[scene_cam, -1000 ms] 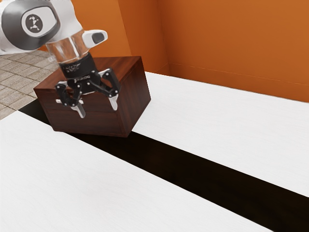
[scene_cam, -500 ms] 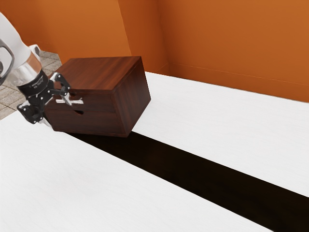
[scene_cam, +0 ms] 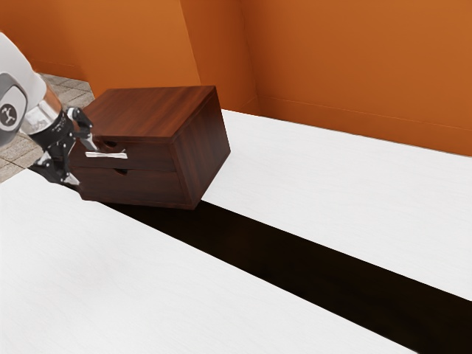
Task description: Pull the drawer handle with one arm to open the drawer
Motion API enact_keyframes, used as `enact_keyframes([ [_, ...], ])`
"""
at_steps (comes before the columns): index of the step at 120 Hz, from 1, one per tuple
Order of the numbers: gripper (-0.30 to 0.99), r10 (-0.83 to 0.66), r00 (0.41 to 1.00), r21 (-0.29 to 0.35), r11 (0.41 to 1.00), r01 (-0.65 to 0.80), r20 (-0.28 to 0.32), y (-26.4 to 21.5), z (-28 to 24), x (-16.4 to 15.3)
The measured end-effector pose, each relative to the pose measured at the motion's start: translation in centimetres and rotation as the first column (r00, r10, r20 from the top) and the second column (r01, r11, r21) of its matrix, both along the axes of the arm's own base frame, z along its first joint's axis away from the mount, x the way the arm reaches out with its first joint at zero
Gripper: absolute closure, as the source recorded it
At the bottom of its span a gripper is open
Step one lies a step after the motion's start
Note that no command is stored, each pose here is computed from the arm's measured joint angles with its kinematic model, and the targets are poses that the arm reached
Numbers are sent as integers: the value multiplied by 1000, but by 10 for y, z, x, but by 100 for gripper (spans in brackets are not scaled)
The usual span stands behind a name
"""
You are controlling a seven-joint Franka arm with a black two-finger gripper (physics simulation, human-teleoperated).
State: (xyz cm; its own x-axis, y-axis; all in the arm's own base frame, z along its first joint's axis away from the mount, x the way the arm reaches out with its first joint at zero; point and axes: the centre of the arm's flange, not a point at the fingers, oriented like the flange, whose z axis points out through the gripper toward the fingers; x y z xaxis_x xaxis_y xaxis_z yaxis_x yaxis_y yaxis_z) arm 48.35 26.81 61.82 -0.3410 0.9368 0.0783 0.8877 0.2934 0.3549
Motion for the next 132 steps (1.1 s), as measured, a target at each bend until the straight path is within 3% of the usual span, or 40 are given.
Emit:
enact_keyframes([
  [52, 9, 86, 996, 17, 996, -86, 1, 40, -30, 38],
  [85, 10, 84, 995, 47, 995, -87, 57, 48, -39, 59],
  [132, 12, 90, 994, 54, 994, -93, 60, 64, -57, 62],
])
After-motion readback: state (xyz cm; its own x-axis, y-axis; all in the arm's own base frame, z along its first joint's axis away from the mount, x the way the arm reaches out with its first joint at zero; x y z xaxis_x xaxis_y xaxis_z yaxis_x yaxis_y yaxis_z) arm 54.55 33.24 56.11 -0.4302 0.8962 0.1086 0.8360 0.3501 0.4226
